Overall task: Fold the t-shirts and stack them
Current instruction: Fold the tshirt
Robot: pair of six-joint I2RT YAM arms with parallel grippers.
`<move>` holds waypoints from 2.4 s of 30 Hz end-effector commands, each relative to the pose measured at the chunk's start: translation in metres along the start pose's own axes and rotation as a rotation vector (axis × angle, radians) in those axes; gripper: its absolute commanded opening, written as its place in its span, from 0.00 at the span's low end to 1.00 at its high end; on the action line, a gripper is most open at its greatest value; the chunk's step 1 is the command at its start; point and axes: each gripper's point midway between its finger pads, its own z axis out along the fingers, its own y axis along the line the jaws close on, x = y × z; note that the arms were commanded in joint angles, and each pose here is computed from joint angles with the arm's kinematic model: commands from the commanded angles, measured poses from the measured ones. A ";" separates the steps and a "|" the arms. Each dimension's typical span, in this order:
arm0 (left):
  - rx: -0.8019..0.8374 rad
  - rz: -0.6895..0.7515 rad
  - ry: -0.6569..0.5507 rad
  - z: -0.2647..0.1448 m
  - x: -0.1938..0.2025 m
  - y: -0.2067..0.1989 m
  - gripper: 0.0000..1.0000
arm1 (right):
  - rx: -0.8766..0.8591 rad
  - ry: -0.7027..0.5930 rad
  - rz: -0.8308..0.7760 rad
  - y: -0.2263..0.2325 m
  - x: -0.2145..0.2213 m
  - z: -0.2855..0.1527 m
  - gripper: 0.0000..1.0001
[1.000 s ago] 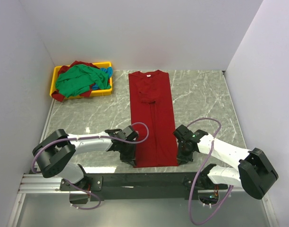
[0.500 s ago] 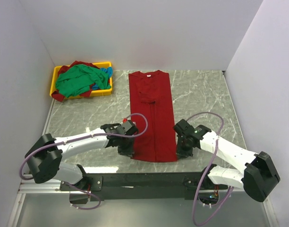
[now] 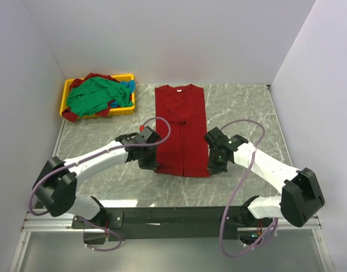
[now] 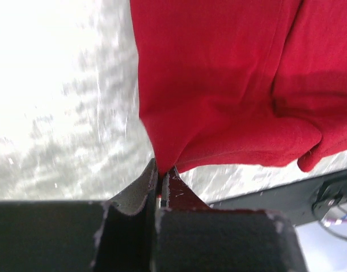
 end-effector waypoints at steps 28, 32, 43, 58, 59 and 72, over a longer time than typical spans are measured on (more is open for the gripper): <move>0.021 -0.018 -0.060 0.064 -0.174 0.003 0.00 | 0.009 -0.097 -0.016 0.044 -0.192 0.029 0.00; 0.010 -0.017 -0.056 0.071 -0.189 0.005 0.00 | 0.008 -0.075 -0.014 0.043 -0.202 0.039 0.00; 0.018 -0.079 -0.076 0.079 -0.222 0.011 0.20 | -0.041 -0.072 -0.010 0.056 -0.237 0.043 0.04; 0.108 -0.127 -0.225 0.043 -0.266 -0.001 0.47 | -0.233 -0.174 0.021 0.076 -0.285 0.001 0.39; 0.115 -0.113 -0.224 0.043 -0.260 -0.004 0.47 | -0.245 -0.185 0.003 0.077 -0.281 -0.006 0.39; 0.279 -0.036 -0.230 0.040 -0.182 -0.067 0.45 | -0.328 -0.035 -0.137 0.115 -0.182 0.020 0.39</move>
